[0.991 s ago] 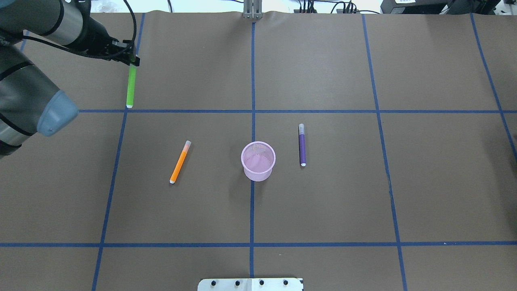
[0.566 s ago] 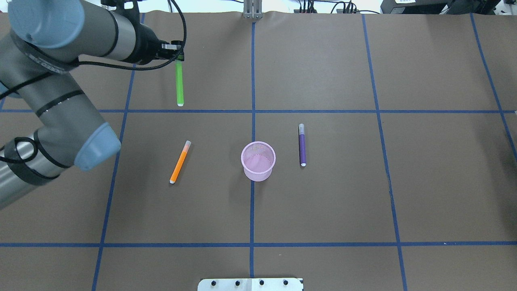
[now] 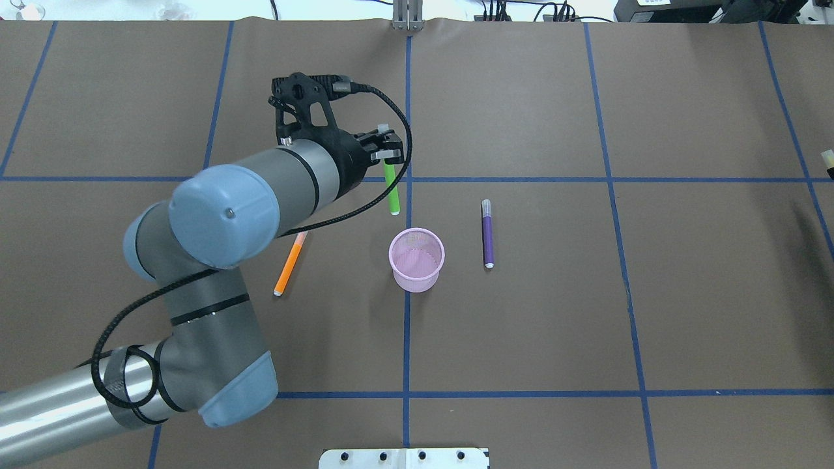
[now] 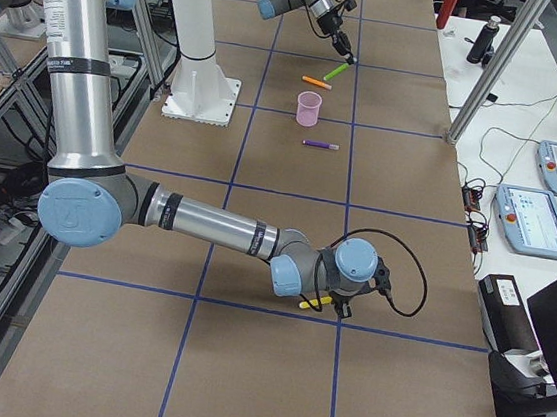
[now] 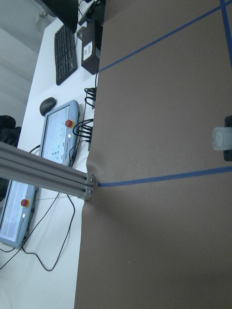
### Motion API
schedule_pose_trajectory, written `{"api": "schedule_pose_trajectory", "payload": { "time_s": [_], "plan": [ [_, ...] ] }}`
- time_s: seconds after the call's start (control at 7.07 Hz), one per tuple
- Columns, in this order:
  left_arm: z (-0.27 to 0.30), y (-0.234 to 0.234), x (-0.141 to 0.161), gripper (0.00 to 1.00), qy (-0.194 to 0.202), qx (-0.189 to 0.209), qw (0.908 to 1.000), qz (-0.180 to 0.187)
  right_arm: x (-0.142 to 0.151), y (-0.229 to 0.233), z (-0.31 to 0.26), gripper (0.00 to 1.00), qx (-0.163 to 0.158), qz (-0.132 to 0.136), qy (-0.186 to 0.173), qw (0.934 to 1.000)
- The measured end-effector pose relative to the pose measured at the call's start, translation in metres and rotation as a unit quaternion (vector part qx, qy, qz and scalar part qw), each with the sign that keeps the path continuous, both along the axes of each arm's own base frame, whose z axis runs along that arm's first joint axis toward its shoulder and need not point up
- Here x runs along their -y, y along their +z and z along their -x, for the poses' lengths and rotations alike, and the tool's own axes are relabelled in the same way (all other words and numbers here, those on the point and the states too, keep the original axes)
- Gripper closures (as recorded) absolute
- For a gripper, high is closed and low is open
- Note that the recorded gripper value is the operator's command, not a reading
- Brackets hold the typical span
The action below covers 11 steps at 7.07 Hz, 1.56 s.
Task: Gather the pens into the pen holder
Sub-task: 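Carry the green marker over the pink cup with the left gripper, then release green marker into cup with left gripper while right brings yellow marker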
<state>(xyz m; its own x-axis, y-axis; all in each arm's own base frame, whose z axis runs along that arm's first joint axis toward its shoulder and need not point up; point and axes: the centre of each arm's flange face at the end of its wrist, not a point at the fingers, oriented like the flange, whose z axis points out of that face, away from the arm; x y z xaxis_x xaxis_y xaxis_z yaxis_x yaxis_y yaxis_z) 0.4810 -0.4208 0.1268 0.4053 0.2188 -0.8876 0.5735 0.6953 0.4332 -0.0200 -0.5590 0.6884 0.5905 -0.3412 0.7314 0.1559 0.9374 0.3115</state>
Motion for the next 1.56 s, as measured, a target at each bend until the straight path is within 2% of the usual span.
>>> {"api": "schedule_pose_trajectory", "payload": {
  "time_s": [0.28,0.71,0.85,0.99,1.13,1.56],
  "plan": [
    [-0.035,0.011,-0.024,1.00,-0.008,0.001,0.9999,-0.007,0.012,-0.029,-0.008,1.00,0.009,-0.004,0.007,0.9999],
    [-0.069,0.033,-0.036,0.99,-0.006,0.006,0.9999,-0.008,0.023,-0.058,-0.011,1.00,0.011,0.000,0.010,0.9999],
    [-0.075,0.036,-0.040,0.61,-0.003,0.006,0.9999,-0.009,0.024,-0.062,-0.012,1.00,0.014,0.000,0.011,0.9998],
    [-0.079,0.037,-0.043,0.14,0.000,0.006,0.9999,-0.009,0.024,-0.066,-0.014,1.00,0.018,-0.003,0.012,0.9998],
    [-0.081,0.039,-0.045,0.02,0.001,0.009,0.9999,-0.009,0.024,-0.072,-0.015,1.00,0.021,-0.008,0.012,0.9997],
    [-0.077,0.032,-0.047,0.02,0.009,0.004,0.9999,-0.013,0.026,-0.116,-0.016,1.00,0.029,-0.033,0.026,0.9987]
  ]
}}
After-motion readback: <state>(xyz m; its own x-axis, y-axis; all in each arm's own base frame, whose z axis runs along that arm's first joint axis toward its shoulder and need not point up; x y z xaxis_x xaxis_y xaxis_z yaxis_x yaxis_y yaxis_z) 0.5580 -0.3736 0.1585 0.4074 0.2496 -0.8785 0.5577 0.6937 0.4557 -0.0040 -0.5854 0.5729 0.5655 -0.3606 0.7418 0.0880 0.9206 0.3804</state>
